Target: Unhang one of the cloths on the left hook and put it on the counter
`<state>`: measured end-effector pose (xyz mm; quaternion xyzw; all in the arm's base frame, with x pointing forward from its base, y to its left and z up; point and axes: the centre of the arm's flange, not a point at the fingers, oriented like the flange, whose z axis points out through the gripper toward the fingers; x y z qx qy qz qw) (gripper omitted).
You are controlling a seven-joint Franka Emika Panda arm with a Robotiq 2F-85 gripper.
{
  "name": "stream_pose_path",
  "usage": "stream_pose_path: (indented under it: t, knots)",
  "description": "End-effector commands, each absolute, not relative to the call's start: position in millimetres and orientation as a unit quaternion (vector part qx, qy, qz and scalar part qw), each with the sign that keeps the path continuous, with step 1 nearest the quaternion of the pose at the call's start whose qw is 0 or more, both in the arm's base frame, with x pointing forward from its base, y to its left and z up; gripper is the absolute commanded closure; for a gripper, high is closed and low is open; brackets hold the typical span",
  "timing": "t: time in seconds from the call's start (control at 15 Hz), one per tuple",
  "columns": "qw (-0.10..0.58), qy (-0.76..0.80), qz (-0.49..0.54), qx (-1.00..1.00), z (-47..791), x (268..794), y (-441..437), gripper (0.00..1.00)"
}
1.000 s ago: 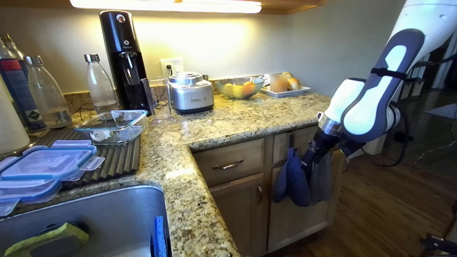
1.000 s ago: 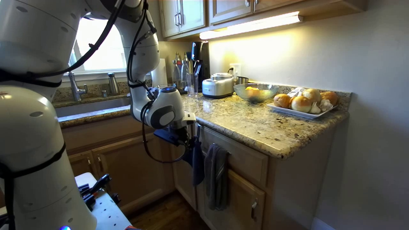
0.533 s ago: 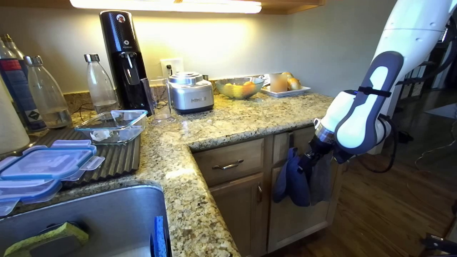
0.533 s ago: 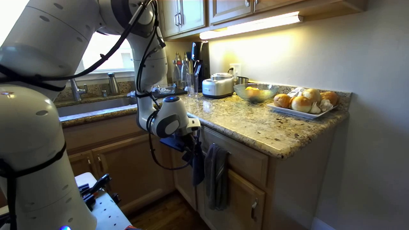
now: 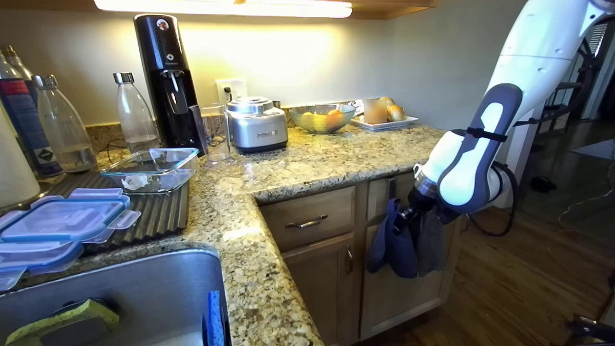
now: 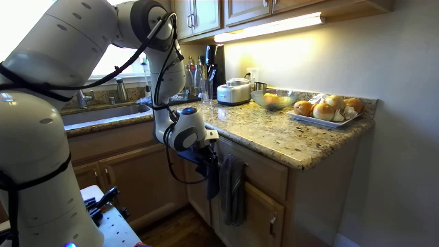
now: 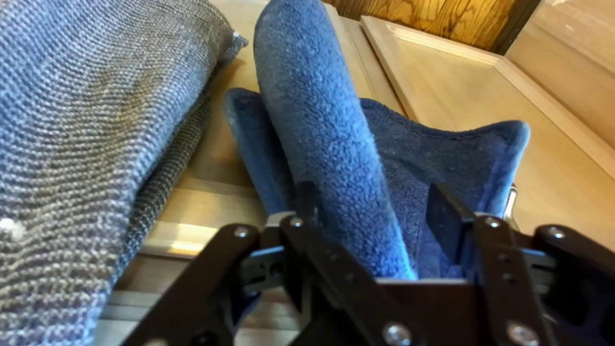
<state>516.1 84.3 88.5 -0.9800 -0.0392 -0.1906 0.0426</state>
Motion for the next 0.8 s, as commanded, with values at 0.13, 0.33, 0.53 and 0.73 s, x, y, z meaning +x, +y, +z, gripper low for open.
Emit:
stream_pose_path:
  t: [0.13, 0.33, 0.53, 0.73]
  knots:
    - [0.048, -0.015, -0.212, -0.976, 99.9, 508.1, 81.2, 0.80]
    - [0.051, 0.003, -0.193, -0.980, 109.6, 497.4, 75.8, 0.93]
    - [0.055, 0.005, -0.185, -0.981, 119.3, 490.1, 75.0, 0.94]
    - [0.067, -0.002, -0.183, -0.981, 132.6, 484.7, 75.6, 0.93]
